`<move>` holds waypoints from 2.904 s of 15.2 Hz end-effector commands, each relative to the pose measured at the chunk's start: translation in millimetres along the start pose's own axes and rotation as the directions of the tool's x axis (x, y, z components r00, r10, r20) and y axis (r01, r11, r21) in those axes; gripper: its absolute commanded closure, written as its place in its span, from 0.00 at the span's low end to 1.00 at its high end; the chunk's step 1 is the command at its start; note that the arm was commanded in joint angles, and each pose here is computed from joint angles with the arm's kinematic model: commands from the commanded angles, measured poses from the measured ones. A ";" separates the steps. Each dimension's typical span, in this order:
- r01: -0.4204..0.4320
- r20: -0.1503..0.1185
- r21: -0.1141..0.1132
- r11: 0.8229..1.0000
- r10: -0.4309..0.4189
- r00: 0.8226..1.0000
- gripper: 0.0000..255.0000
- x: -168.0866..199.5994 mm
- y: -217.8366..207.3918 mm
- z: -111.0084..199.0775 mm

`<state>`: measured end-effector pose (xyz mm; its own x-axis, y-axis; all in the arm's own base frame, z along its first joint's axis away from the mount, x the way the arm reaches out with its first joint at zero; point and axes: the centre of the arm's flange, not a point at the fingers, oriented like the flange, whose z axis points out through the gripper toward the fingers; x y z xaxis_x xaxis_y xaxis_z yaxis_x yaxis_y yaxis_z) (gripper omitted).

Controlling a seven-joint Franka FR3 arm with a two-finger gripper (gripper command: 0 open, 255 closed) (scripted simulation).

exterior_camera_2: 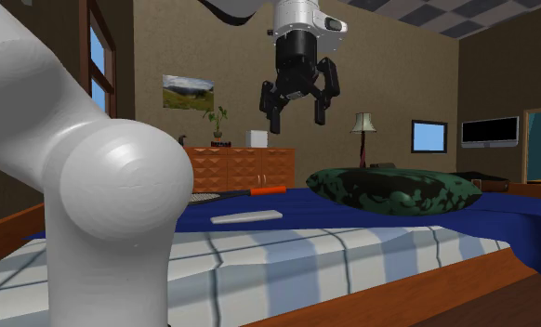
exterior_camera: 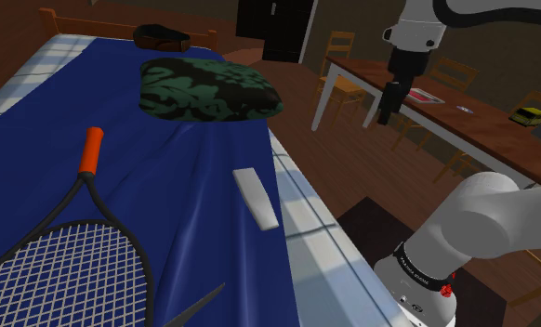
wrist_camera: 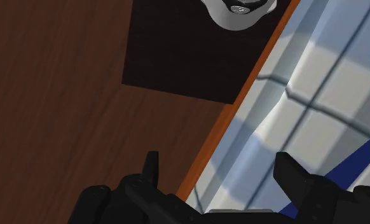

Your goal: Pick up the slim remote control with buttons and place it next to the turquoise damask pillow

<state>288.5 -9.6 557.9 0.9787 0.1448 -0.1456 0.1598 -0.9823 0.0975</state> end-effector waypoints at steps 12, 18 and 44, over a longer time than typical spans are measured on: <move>-0.170 -0.045 0.056 0.984 0.173 0.984 0.00 40.9 -114.7 61.2; -0.260 -0.066 0.089 0.962 0.266 0.962 0.00 72.7 -175.0 91.2; -0.426 -0.096 0.159 0.891 0.443 0.891 0.00 159.9 -290.2 181.7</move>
<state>375.2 277.0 327.5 0.9555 -0.2949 0.0077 -0.2948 -0.9555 -0.0079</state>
